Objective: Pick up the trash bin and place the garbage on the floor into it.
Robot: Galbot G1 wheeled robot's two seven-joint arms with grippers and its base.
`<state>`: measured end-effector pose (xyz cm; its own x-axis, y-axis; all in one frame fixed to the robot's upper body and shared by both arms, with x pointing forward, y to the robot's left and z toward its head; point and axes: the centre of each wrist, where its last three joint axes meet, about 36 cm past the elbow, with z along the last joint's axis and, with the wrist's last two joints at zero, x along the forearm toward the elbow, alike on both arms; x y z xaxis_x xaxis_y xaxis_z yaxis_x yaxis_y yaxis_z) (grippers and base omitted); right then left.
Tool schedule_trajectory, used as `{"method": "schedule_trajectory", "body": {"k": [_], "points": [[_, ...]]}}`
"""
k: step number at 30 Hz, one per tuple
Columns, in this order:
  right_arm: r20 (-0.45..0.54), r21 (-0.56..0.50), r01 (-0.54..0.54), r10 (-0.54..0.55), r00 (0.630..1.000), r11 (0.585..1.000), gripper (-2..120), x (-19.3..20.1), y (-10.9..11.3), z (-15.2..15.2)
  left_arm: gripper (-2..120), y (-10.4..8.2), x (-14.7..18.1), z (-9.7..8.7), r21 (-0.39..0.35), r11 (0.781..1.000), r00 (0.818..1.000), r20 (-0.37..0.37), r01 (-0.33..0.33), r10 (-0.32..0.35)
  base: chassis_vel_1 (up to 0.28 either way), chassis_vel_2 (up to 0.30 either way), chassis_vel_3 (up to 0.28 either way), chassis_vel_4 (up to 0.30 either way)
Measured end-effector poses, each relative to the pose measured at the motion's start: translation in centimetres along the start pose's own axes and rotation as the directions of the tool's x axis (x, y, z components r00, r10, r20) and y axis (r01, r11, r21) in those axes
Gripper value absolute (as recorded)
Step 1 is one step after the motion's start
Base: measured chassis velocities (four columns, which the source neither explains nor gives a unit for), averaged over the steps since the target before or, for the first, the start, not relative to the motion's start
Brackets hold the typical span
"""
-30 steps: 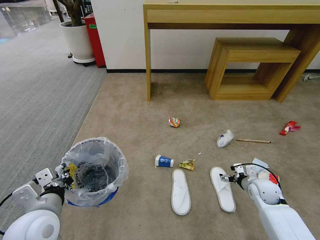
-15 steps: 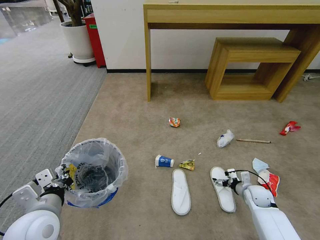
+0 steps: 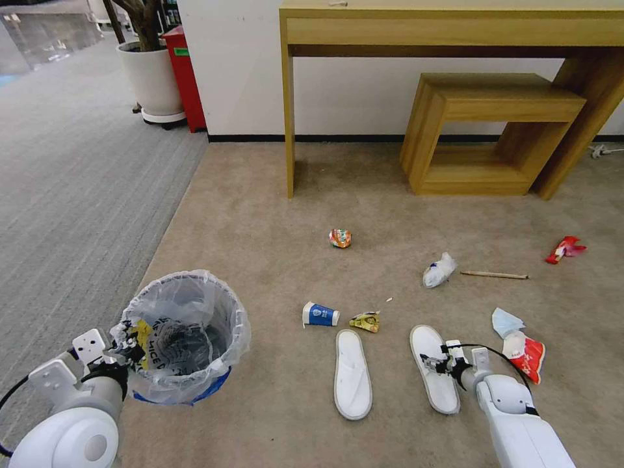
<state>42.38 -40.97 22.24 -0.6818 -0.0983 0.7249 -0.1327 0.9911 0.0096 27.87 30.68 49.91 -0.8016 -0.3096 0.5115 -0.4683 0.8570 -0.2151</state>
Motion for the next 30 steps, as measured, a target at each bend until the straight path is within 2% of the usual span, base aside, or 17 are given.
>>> {"method": "schedule_trajectory", "body": {"k": [5,6,9,10,12,13,15,18,20,21,22,24,25,27,28,30], "points": [[0.003,0.011,-0.001,0.001,1.0,1.0,34,-0.1,0.2,-0.1,1,0.0,-0.1,0.0,-0.003,1.0,1.0,-0.001,-0.001,0.001,0.0,0.0,0.0,0.0],[0.003,0.011,-0.001,0.001,1.0,1.0,34,-0.1,0.2,-0.1,1,0.0,-0.1,0.0,-0.003,1.0,1.0,-0.001,-0.001,0.001,0.0,0.0,0.0,0.0],[0.03,0.027,-0.01,0.009,1.0,1.0,18,0.2,0.3,-0.2,1,0.0,-0.2,0.0,-0.004,1.0,1.0,-0.003,-0.004,0.004,0.0,0.0,0.0,0.0],[0.03,0.027,-0.01,0.009,1.0,1.0,18,0.2,0.3,-0.2,1,0.0,-0.2,0.0,-0.004,1.0,1.0,-0.003,-0.004,0.004,0.0,0.0,0.0,0.0],[0.081,0.029,-0.03,0.028,0.996,0.999,10,0.3,0.3,-0.1,1,-0.2,-0.2,0.1,-0.005,1.0,1.0,-0.006,-0.008,0.008,0.0,0.0,0.0,0.0],[0.081,0.029,-0.03,0.028,0.996,0.999,10,0.3,0.3,-0.1,1,-0.2,-0.2,0.1,-0.005,1.0,1.0,-0.006,-0.008,0.008,0.0,0.0,0.0,0.0],[0.151,0.016,-0.048,0.045,0.988,0.999,0,0.6,0.5,-0.2,1,-0.3,-0.2,0.2,-0.006,1.0,1.0,-0.009,-0.012,0.012,0.0,0.0,0.0,0.0],[0.189,0.006,-0.056,0.054,0.981,0.998,0,1.3,0.6,-0.6,1,-0.5,-0.1,0.3,-0.007,1.0,1.0,-0.009,-0.017,0.017,0.0,0.0,0.0,0.0],[0.298,-0.004,-0.034,0.034,0.954,0.999,0,2.6,0.7,-1.1,1,-0.8,0.0,0.4,-0.004,0.999,0.999,-0.016,-0.035,0.035,0.0,0.0,0.0,0.0],[0.298,-0.004,-0.034,0.034,0.954,0.999,0,2.6,0.7,-1.1,1,-0.8,0.0,0.4,-0.004,0.999,0.999,-0.016,-0.035,0.035,0.0,0.0,0.0,0.0],[0.366,-0.004,-0.007,0.008,0.931,1.0,0,3.1,0.7,-1.3,1,-1.0,0.0,0.5,0.001,0.999,0.999,-0.023,-0.047,0.047,0.0,0.0,0.0,0.0],[0.536,0.0,0.094,-0.08,0.841,0.996,0,5.0,1.1,-2.6,1,-1.7,0.0,0.9,0.011,0.997,0.996,-0.042,-0.08,0.08,0.0,0.0,0.0,0.0],[0.536,0.0,0.094,-0.08,0.841,0.996,0,5.0,1.1,-2.6,1,-1.7,0.0,0.9,0.011,0.997,0.996,-0.042,-0.08,0.08,0.0,0.0,0.0,0.0],[0.624,0.009,0.18,-0.146,0.768,0.984,0,7.2,1.9,-4.1,1,-2.2,0.0,1.3,0.016,0.995,0.994,-0.056,-0.097,0.098,0.0,0.0,0.0,0.0],[0.624,0.009,0.18,-0.146,0.768,0.984,0,7.2,1.9,-4.1,1,-2.2,0.0,1.3,0.016,0.995,0.994,-0.056,-0.097,0.098,0.0,0.0,0.0,0.0],[0.725,0.095,0.279,-0.258,0.638,0.956,0,9.7,3.5,-6.9,1,-2.7,-0.1,1.8,0.021,0.994,0.991,-0.077,-0.112,0.113,0.0,0.0,0.0,0.0]]}}
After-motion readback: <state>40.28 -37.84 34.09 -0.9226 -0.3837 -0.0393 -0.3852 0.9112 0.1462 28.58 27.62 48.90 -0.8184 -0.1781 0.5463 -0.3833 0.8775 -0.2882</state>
